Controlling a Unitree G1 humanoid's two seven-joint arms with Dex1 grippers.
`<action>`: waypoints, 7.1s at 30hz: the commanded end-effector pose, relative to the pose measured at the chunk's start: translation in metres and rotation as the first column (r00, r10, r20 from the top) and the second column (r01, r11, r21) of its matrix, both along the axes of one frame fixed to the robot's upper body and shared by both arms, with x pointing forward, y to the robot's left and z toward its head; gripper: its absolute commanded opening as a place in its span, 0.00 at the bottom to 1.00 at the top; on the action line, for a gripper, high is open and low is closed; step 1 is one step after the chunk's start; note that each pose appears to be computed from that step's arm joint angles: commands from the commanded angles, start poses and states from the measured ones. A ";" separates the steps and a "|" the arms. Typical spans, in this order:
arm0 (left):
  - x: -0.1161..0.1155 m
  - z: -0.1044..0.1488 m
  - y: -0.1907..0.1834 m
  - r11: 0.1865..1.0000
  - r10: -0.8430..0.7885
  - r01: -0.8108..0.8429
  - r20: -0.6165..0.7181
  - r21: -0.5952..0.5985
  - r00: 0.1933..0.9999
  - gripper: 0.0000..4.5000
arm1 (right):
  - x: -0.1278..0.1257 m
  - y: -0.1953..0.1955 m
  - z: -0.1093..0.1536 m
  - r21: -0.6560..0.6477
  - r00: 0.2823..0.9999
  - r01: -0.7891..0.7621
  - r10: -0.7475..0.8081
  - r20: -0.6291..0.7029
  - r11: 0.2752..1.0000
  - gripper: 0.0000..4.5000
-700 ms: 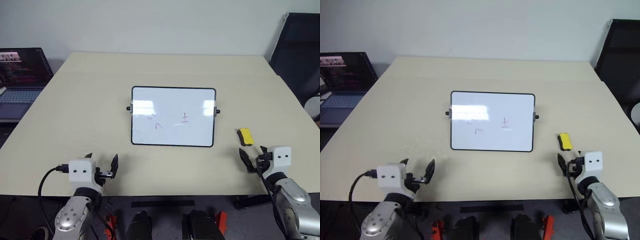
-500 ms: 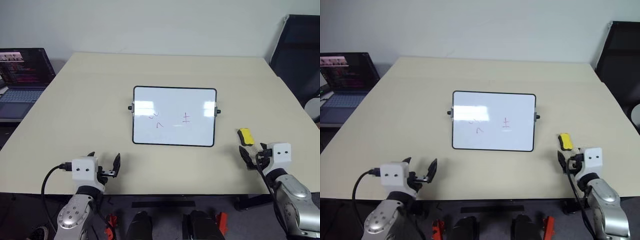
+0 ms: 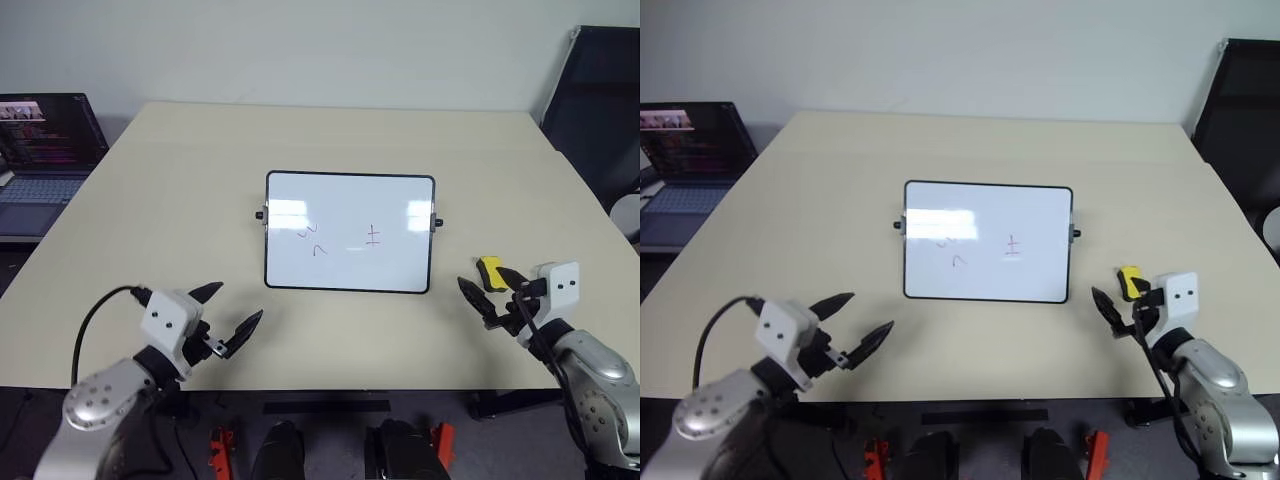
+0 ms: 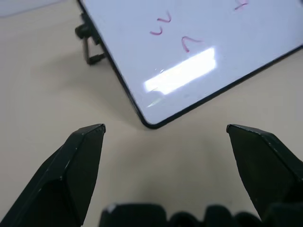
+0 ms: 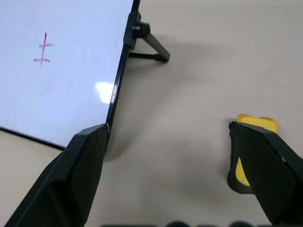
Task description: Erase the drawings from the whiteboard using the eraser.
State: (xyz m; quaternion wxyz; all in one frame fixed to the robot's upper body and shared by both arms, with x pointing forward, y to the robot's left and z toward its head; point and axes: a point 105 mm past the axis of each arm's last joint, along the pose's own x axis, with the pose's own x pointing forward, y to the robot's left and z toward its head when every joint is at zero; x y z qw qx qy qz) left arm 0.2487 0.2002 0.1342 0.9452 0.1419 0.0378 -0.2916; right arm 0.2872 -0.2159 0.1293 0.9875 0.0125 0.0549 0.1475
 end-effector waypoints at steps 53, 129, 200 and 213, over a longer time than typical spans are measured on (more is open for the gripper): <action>0.040 0.086 -0.059 0.764 -0.636 0.642 -0.092 0.069 0.766 1.00 | 0.070 -0.023 -0.009 -0.134 0.958 0.197 -0.219 -0.184 0.971 0.22; 0.033 0.035 -0.047 0.941 -0.336 0.340 -0.142 0.003 0.931 1.00 | 0.096 0.137 0.028 -0.754 0.907 -0.211 0.412 0.086 0.622 0.22; 0.019 0.014 0.032 0.996 -0.063 0.056 -0.105 -0.067 0.992 1.00 | 0.055 0.250 0.030 -0.682 0.701 -0.459 0.703 0.116 0.570 0.22; 0.020 0.015 0.027 0.996 -0.081 0.076 -0.102 -0.052 0.992 1.00 | 0.085 0.254 0.033 -0.749 0.754 -0.403 0.655 0.055 0.526 0.22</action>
